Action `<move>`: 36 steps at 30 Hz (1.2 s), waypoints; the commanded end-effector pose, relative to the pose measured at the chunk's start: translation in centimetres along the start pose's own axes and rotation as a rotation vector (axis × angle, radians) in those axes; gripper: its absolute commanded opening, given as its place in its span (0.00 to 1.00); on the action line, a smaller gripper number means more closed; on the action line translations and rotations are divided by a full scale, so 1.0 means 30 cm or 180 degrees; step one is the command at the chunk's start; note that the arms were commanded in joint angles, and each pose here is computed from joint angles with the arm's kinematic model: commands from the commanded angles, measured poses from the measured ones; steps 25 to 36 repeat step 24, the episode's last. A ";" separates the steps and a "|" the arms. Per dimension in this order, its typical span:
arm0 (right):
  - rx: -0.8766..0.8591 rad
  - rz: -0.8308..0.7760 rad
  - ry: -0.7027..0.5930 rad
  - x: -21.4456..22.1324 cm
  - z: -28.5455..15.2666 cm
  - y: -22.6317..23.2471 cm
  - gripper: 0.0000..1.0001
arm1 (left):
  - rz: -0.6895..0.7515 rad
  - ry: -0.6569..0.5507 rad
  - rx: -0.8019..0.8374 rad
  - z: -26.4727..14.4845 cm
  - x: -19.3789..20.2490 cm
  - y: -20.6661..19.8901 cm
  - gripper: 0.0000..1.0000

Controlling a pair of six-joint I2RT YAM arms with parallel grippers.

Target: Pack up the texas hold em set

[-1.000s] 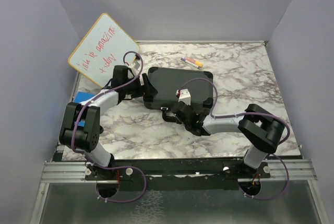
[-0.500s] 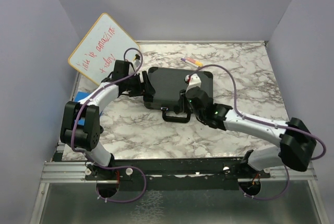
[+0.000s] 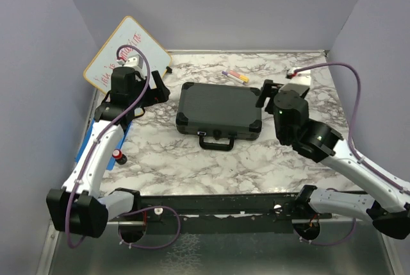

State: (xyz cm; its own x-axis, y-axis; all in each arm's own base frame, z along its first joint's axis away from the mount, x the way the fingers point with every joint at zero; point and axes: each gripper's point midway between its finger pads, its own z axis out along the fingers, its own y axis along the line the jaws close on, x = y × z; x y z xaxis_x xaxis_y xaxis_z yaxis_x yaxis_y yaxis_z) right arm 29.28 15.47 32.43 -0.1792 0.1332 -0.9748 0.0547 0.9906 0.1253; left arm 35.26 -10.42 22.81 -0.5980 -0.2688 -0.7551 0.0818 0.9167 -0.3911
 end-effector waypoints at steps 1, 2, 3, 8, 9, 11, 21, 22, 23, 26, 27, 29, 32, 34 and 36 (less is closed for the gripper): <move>0.0889 -0.0005 -0.0343 -0.136 -0.101 -0.256 0.83 | -0.0017 -0.0466 -0.0579 -0.131 -0.068 0.092 0.99; 0.0967 0.0063 -0.0418 -0.164 -0.127 -0.293 0.91 | -0.0008 -0.0548 -0.0608 -0.163 -0.080 0.094 0.99; 0.1080 0.0132 -0.0501 -0.190 -0.153 -0.334 0.96 | 0.0003 -0.0629 -0.0647 -0.196 -0.090 0.098 0.99; 0.1744 0.0457 -0.0873 -0.294 -0.300 -0.553 1.00 | 0.0155 -0.0951 -0.0961 -0.390 -0.124 0.139 0.99; 0.1852 0.0451 -0.0901 -0.307 -0.324 -0.583 1.00 | 0.0183 -0.0999 -0.1051 -0.430 -0.131 0.151 0.99; 0.1958 0.0439 -0.0911 -0.330 -0.365 -0.632 1.00 | 0.0276 -0.1096 -0.1175 -0.501 -0.150 0.163 0.99; 0.1815 0.0789 -0.1011 -0.382 -0.448 -0.718 1.00 | 0.0396 -0.1370 -0.1182 -0.640 -0.220 0.133 0.99; 0.1802 0.0793 -0.1011 -0.378 -0.446 -0.716 1.00 | 0.0398 -0.1369 -0.1182 -0.640 -0.220 0.133 0.99; 0.1783 0.0798 -0.1010 -0.374 -0.443 -0.713 1.00 | 0.0408 -0.1357 -0.1185 -0.637 -0.220 0.134 0.99; 0.1759 0.0805 -0.1008 -0.370 -0.439 -0.709 1.00 | 0.0411 -0.1356 -0.1192 -0.636 -0.220 0.135 0.99; 0.1759 0.0805 -0.1008 -0.370 -0.439 -0.709 1.00 | 0.0411 -0.1356 -0.1192 -0.636 -0.220 0.135 0.99; 0.1759 0.0805 -0.1008 -0.370 -0.439 -0.709 1.00 | 0.0411 -0.1356 -0.1192 -0.636 -0.220 0.135 0.99; 0.1759 0.0805 -0.1008 -0.370 -0.439 -0.709 1.00 | 0.0411 -0.1356 -0.1192 -0.636 -0.220 0.135 0.99; 0.1759 0.0805 -0.1008 -0.370 -0.439 -0.709 1.00 | 0.0411 -0.1356 -0.1192 -0.636 -0.220 0.135 0.99; 0.1759 0.0805 -0.1008 -0.370 -0.439 -0.709 1.00 | 0.0411 -0.1356 -0.1192 -0.636 -0.220 0.135 0.99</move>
